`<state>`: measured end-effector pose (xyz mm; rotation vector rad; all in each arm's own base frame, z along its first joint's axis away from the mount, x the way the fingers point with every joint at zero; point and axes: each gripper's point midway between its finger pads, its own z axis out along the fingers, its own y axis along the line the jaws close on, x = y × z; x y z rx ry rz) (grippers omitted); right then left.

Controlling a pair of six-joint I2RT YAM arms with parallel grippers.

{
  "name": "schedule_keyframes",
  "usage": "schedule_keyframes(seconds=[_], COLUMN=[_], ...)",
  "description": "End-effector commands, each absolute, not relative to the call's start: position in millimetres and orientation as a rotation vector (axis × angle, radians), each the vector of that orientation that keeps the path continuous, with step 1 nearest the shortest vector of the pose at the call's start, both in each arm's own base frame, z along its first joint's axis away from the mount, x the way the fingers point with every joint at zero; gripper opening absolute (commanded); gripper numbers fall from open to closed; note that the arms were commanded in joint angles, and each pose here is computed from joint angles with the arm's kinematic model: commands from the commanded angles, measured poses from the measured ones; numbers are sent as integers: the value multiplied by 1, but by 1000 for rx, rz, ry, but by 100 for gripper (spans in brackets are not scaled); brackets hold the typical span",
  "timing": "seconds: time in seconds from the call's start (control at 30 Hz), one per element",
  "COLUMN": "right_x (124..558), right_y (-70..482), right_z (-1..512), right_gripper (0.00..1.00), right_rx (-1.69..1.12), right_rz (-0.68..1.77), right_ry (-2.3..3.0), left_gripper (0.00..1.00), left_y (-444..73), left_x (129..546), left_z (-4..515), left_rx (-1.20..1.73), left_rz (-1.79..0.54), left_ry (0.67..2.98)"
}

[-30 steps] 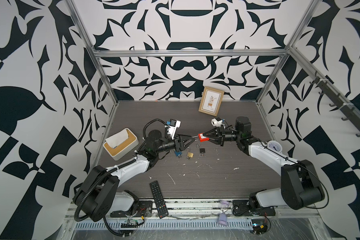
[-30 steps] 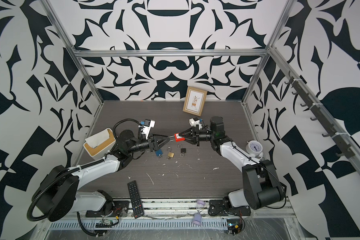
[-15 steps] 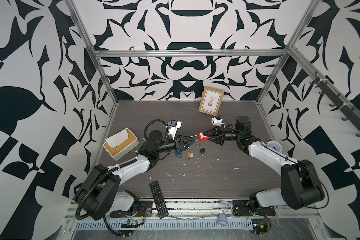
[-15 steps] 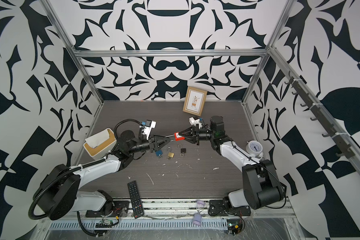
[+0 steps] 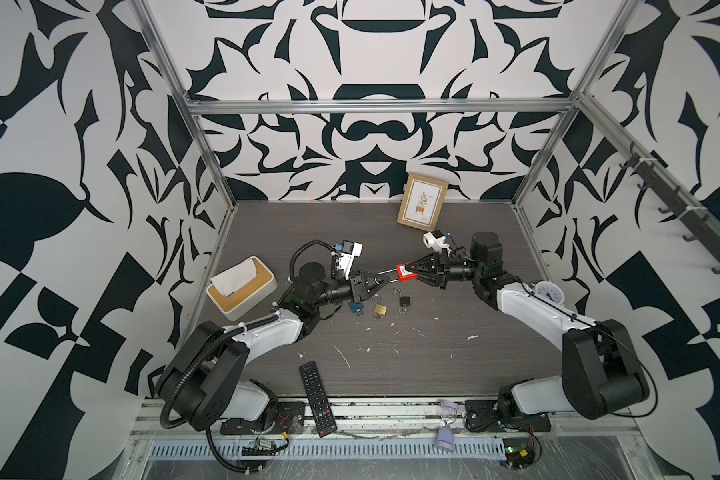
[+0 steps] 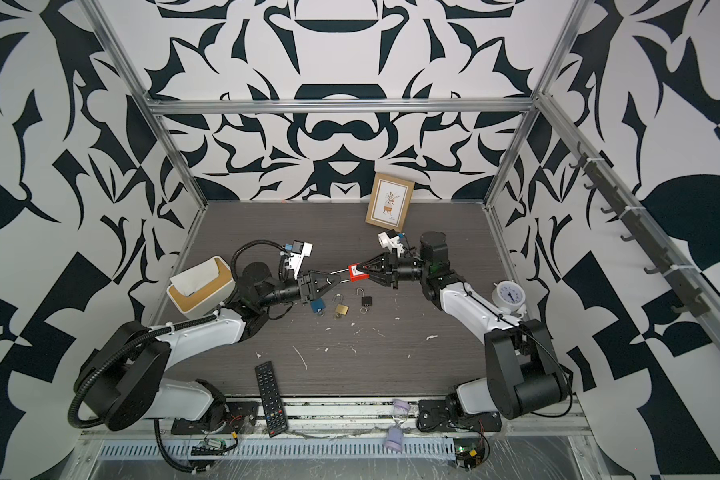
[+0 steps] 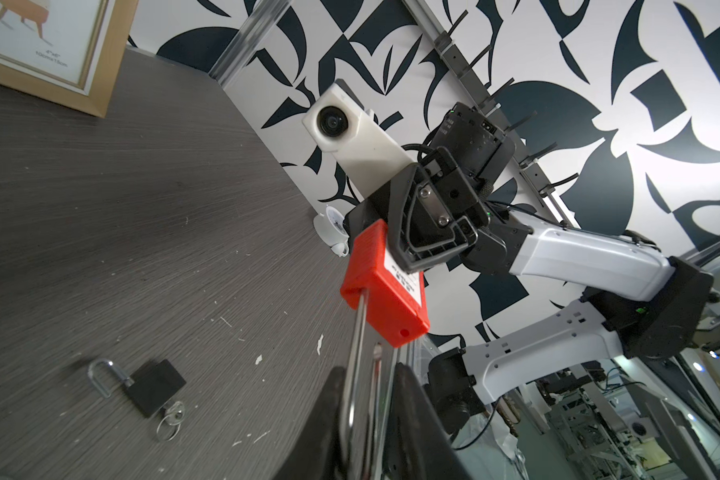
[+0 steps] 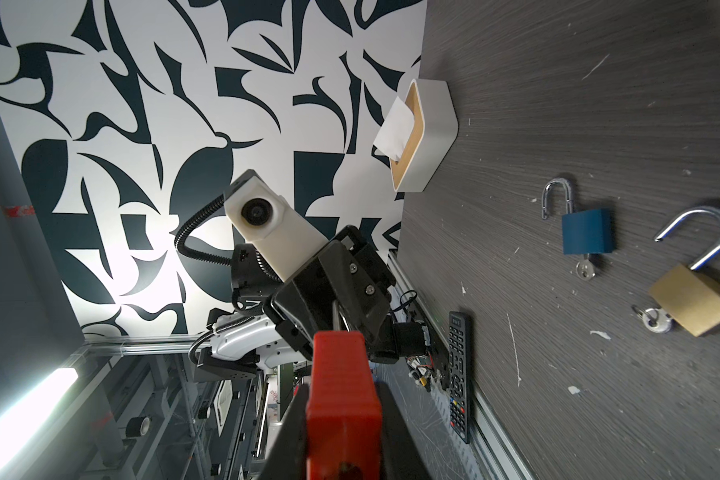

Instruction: Lock with the key

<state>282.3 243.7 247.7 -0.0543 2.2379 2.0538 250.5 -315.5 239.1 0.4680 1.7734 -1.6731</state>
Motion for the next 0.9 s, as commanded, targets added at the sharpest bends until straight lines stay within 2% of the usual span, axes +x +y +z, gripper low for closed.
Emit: schedule_keyframes(seconds=[0.0,0.23,0.47,0.87], right_x=[283,284,285,293], right_y=[244,242,241,237], right_z=[278,273,262,256], right_gripper=[0,0,0,0], right_rx=[-202,-216,-235,-261], right_rz=[1982,1933,1877,1767], right_ry=[2100,2084,2091,2029], left_gripper=[22,16,0,0], left_y=[-316,-316,-316,-320], left_x=[240,238,235,229], left_z=[250,253,261,278], left_rx=[492,483,487,455], left_rz=[-1739,-1774,-1809,-2021], left_ry=[1700,1697,1683,1614])
